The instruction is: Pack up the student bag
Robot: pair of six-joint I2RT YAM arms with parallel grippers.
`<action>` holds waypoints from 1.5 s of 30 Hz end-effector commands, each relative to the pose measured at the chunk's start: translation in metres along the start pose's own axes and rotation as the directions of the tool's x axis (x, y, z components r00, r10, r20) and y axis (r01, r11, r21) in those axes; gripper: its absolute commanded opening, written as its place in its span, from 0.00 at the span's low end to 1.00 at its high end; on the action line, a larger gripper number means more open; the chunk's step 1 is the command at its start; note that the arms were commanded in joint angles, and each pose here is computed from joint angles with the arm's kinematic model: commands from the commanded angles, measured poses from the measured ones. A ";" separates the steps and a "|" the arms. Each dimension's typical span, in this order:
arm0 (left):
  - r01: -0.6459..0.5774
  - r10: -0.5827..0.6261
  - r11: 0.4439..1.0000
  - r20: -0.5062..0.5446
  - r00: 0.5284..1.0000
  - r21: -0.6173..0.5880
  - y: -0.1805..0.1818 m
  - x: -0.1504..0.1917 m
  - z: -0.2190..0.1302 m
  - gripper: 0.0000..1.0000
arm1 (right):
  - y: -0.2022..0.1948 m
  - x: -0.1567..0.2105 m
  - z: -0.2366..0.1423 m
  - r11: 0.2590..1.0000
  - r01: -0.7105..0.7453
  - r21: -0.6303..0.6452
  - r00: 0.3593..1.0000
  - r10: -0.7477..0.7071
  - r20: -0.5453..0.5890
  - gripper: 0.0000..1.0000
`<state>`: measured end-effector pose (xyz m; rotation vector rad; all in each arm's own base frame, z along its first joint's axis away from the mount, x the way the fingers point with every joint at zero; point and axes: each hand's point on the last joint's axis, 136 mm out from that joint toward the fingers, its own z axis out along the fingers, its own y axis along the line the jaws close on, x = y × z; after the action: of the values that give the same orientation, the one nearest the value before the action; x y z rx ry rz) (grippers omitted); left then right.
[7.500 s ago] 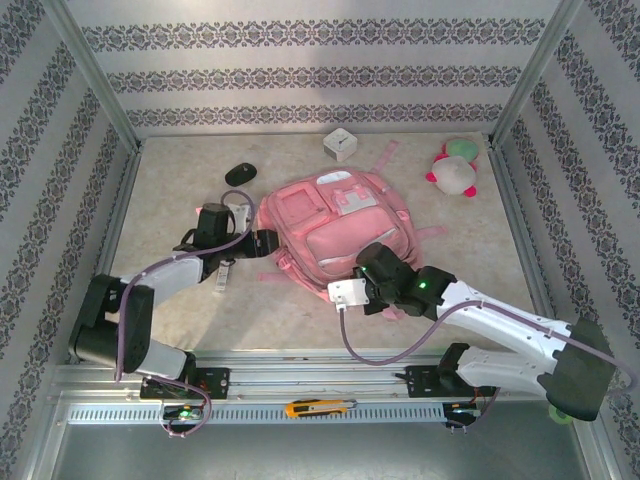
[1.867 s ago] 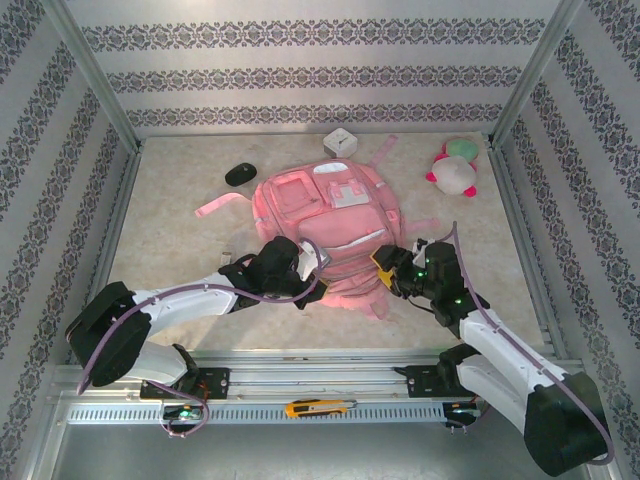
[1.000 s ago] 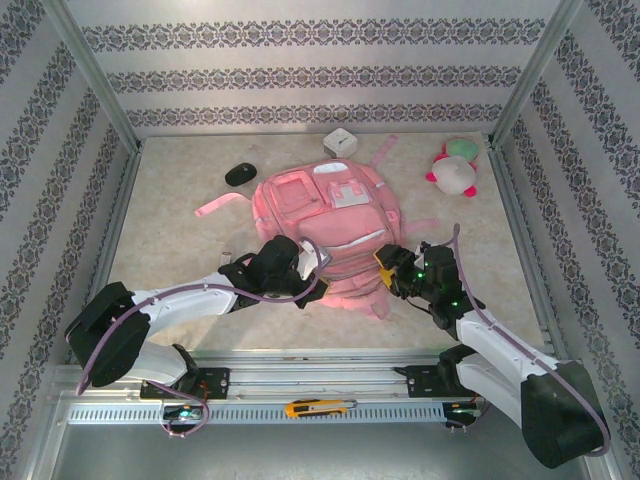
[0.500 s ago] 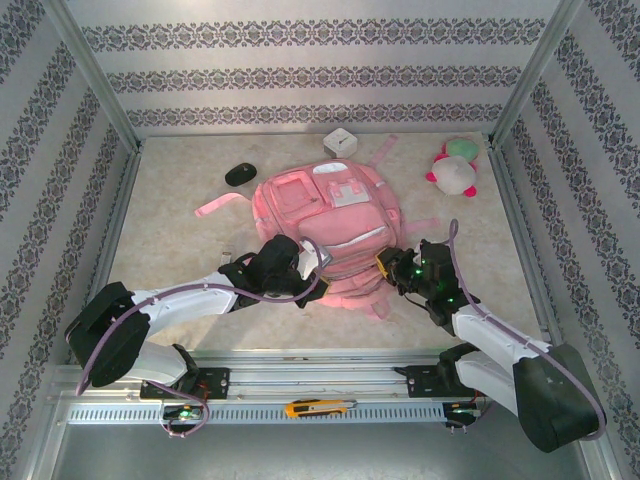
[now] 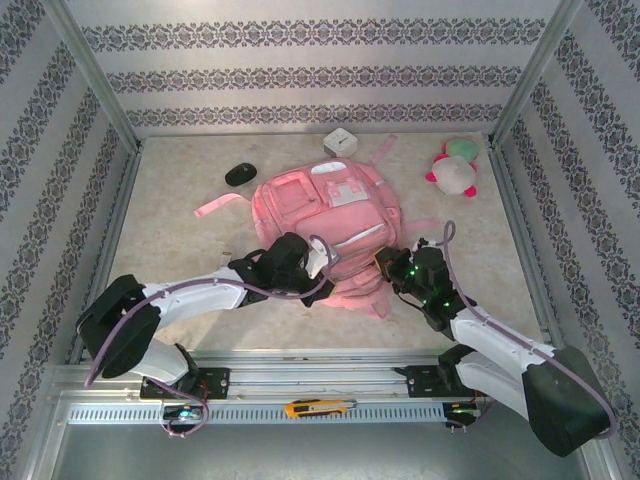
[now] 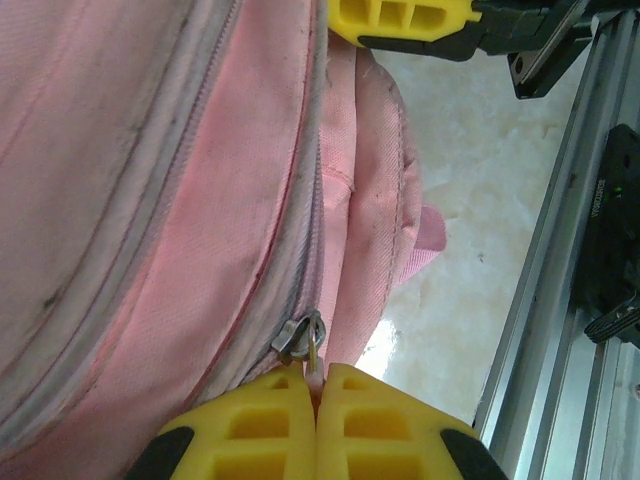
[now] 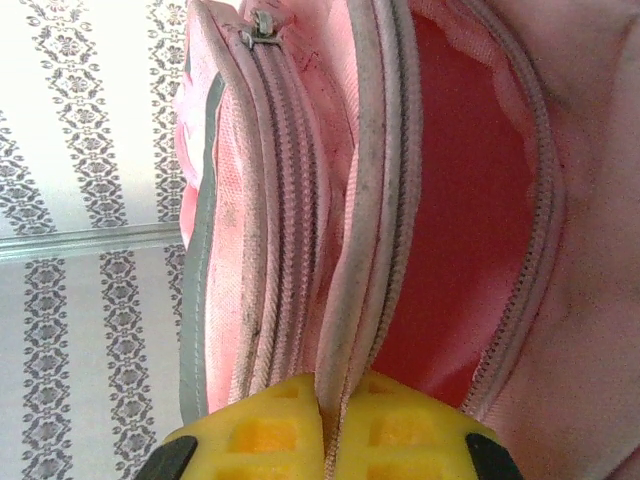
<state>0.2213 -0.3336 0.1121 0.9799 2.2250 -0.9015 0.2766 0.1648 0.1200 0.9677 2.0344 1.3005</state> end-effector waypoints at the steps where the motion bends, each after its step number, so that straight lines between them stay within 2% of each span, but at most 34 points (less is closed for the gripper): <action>1: -0.095 0.084 0.989 0.096 0.992 0.116 -0.040 -0.038 0.003 0.00 | 0.039 0.022 0.000 0.994 0.029 -0.106 0.997 -0.037 -0.068 0.00; 8: -0.095 0.071 0.985 0.160 0.985 0.148 -0.056 -0.060 0.018 0.02 | 0.047 0.038 0.003 0.992 0.050 -0.115 0.994 -0.060 -0.092 0.00; 13: -0.105 0.078 0.984 0.187 0.979 0.143 -0.057 -0.072 0.023 0.08 | 0.042 0.042 0.006 0.993 0.060 -0.097 0.992 -0.070 -0.103 0.00; 17: -0.140 0.120 0.984 0.174 0.977 0.107 -0.054 -0.067 0.015 0.25 | 0.034 0.040 0.006 0.994 0.084 -0.073 0.989 -0.092 -0.120 0.00; 18: -0.155 0.140 0.984 0.159 0.977 0.089 -0.051 -0.061 0.011 0.30 | 0.047 0.039 0.006 0.991 0.095 -0.096 0.986 -0.107 -0.131 0.00; 22: -0.274 0.270 0.962 0.118 0.956 0.020 -0.039 -0.044 -0.012 0.49 | 0.044 0.042 0.004 0.986 0.146 -0.086 0.966 -0.161 -0.202 0.00; 25: -0.402 0.406 0.914 0.112 0.907 -0.058 -0.029 -0.038 -0.038 0.68 | 0.044 0.042 0.001 0.980 0.175 -0.098 0.950 -0.194 -0.247 0.00; 27: -0.479 0.493 0.868 0.114 0.863 -0.128 -0.020 -0.038 -0.055 0.74 | 0.046 0.041 -0.002 0.976 0.188 -0.109 0.941 -0.211 -0.264 0.00; 30: -0.585 0.610 0.785 0.093 0.787 -0.202 -0.007 -0.030 -0.073 0.76 | 0.045 0.037 -0.008 0.973 0.202 -0.112 0.935 -0.226 -0.273 0.00; 34: -0.709 0.723 0.661 -0.044 0.689 -0.246 0.016 -0.010 -0.074 0.77 | 0.047 0.036 -0.015 0.966 0.231 -0.114 0.924 -0.255 -0.286 0.00; 36: -0.740 0.745 0.624 -0.097 0.660 -0.251 0.026 -0.006 -0.067 0.77 | 0.048 0.036 -0.018 0.964 0.242 -0.111 0.920 -0.264 -0.290 0.00; 41: -0.734 0.752 0.603 -0.086 0.654 -0.312 0.040 -0.021 -0.046 0.73 | 0.050 0.038 -0.020 0.964 0.239 -0.116 0.917 -0.263 -0.299 0.00; 45: -0.727 0.754 0.616 -0.042 0.656 -0.305 0.038 -0.030 -0.029 0.63 | 0.055 0.036 -0.020 0.964 0.235 -0.125 0.921 -0.262 -0.289 0.00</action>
<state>0.2496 -0.2928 0.1210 1.5367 1.6340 -0.2168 0.2584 0.1869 0.1444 0.5981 2.2660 1.3610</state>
